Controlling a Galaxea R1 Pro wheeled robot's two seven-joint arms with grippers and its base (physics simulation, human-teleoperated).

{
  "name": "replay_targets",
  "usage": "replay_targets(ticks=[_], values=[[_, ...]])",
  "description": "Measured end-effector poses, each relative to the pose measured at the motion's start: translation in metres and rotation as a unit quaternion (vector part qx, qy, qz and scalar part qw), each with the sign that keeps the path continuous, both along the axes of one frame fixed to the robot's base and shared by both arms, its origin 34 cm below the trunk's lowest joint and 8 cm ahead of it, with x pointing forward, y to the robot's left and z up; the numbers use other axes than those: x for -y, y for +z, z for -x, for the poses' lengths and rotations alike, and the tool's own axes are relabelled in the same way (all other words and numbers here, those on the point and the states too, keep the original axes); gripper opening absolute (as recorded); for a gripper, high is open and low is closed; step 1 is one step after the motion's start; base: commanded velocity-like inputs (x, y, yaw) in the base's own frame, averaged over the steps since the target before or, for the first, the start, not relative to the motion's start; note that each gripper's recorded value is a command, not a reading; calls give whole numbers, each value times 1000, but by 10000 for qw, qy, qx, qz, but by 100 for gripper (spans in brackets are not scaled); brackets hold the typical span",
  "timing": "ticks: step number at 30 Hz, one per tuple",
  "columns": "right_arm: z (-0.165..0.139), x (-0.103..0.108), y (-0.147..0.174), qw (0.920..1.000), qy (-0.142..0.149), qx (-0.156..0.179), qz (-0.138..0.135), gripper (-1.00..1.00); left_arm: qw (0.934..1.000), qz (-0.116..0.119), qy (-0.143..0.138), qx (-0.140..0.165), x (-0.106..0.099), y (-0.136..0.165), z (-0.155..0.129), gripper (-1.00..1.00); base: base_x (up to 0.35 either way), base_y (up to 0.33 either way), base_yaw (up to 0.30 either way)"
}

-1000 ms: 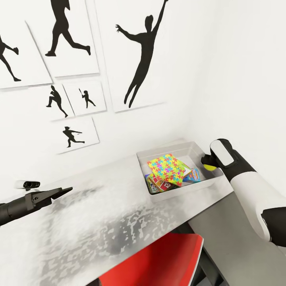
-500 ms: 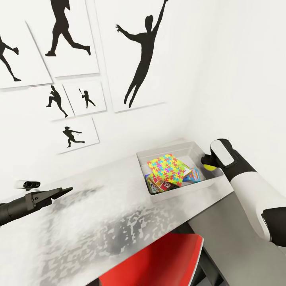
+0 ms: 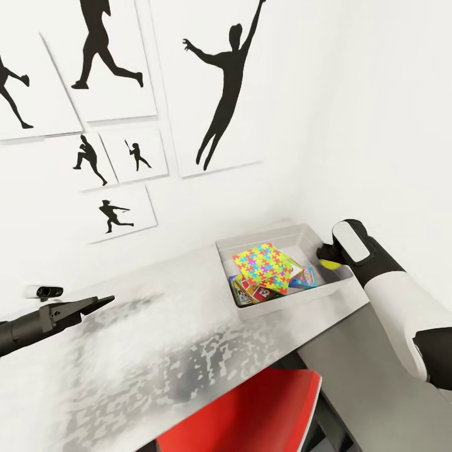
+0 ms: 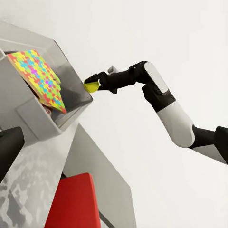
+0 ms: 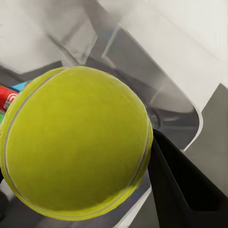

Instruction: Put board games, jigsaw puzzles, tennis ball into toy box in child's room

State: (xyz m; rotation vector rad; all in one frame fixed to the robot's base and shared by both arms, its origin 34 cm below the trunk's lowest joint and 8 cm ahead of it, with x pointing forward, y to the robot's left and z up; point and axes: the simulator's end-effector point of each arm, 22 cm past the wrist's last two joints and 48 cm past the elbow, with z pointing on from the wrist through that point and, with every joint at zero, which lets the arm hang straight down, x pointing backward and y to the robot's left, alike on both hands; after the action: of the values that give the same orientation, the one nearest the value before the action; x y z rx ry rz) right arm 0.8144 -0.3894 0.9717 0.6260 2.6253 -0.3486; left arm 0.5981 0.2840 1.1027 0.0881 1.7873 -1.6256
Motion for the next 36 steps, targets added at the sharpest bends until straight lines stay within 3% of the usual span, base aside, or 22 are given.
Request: replay_targets(ticks=[12,36], values=[[-8,-17,-5,9988,203,149,-421,-100,10000,7,6,-2,0,0,0,100,0,0,0],[-7,-18,-7,9987,242,110,-445,-100,10000,14,6,2,0,0,0,100,0,0,0]])
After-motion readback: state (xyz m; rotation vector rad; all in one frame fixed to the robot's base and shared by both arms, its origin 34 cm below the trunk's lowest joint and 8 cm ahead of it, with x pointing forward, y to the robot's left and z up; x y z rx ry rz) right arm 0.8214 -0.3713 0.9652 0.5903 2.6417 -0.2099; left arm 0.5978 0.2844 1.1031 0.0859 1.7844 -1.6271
